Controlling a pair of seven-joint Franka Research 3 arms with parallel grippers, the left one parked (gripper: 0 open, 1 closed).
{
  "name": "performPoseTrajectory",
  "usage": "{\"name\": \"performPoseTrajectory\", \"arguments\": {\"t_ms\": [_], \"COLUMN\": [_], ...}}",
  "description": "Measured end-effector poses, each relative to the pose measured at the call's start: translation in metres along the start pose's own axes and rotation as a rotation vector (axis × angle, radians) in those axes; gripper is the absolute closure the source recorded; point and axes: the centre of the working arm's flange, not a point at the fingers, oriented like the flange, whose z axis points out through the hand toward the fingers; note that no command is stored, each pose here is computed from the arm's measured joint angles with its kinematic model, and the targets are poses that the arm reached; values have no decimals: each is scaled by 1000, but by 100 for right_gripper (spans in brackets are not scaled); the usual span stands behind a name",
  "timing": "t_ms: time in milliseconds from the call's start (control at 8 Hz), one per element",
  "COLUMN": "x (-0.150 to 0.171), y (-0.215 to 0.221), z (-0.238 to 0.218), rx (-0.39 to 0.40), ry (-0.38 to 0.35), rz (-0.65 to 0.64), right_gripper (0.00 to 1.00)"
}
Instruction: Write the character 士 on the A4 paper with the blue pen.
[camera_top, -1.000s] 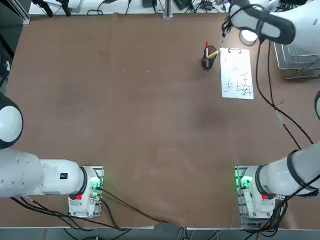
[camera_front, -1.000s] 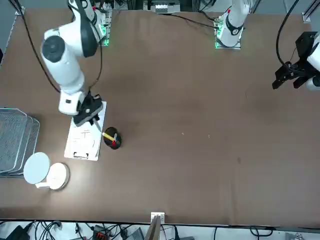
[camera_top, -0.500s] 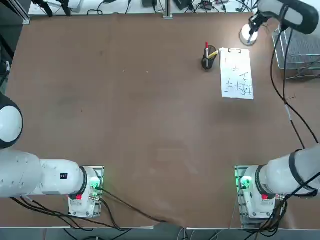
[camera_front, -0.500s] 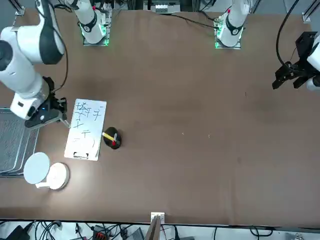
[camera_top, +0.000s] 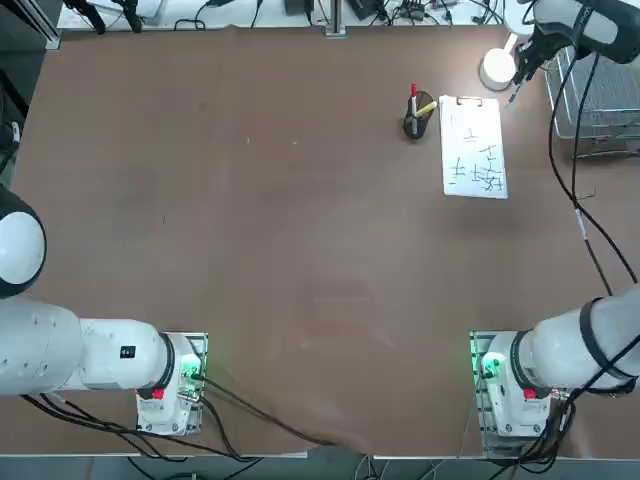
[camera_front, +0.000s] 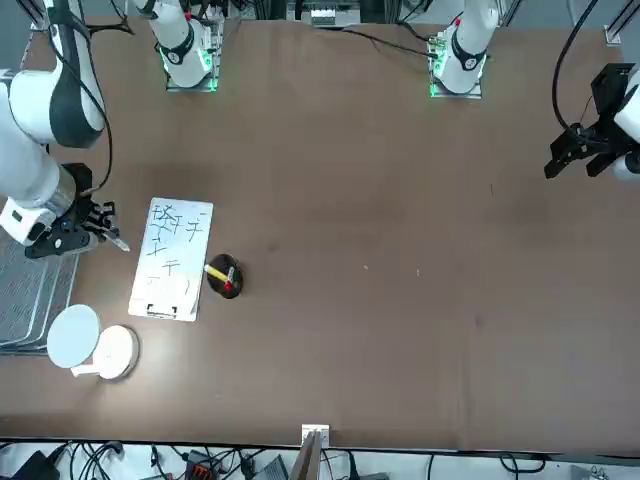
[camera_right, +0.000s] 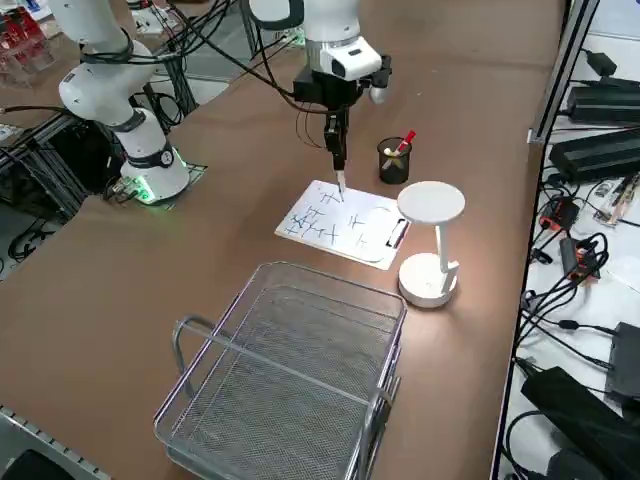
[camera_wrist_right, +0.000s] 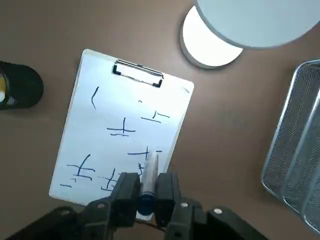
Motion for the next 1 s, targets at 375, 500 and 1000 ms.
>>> {"name": "performPoseTrajectory", "arguments": {"t_ms": [375, 500, 1000], "x": [7, 7, 12], "y": [-5, -6, -31], "z": [42, 52, 55], "rx": [2, 3, 18], "ry": [25, 26, 23], "rz": [37, 43, 168], "right_gripper": [79, 79, 79]}}
